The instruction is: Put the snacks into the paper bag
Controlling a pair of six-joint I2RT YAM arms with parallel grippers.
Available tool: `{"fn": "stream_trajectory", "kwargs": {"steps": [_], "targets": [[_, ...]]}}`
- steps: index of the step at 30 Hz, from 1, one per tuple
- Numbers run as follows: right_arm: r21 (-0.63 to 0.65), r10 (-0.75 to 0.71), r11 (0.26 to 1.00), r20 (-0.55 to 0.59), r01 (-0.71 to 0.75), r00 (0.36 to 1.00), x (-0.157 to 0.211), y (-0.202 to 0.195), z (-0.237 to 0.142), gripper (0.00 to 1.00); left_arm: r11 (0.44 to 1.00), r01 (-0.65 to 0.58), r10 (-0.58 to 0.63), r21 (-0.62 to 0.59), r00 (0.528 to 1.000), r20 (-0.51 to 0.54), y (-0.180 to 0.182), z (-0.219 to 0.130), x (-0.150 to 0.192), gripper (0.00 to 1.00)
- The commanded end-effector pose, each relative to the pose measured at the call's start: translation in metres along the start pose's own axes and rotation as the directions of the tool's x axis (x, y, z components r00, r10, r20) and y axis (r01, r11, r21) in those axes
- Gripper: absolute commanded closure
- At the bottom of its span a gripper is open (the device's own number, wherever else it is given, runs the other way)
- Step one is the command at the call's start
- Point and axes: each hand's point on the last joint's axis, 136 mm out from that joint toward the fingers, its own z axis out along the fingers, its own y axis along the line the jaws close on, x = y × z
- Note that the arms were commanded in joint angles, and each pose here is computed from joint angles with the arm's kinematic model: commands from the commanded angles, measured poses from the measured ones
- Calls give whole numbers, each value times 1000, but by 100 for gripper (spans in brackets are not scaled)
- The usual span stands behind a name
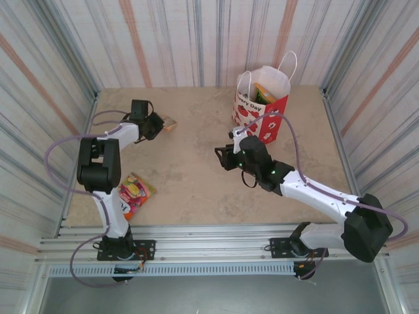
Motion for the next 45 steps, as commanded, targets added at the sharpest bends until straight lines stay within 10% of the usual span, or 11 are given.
{"fn": "stream_trajectory", "kwargs": {"steps": [1,15,25,45], "targets": [[24,-30,999,8,29,1000,0,-7,-9,50,995,-92,93,31,994,-55,-13,-30,18,100],[-93,-252,964,2,251,968,18,11,-16,49,972,-180,205,148,963,-173,-41,-110,88,100],[-207,-621,749,114,630,776,48,42,-8,45,969,-152,206,195,934,-291,-53,-141,151,100],[-132,-720,669,128,731,682,78,64,53,36,967,-91,176,239,914,-365,-56,-157,212,100]]}}
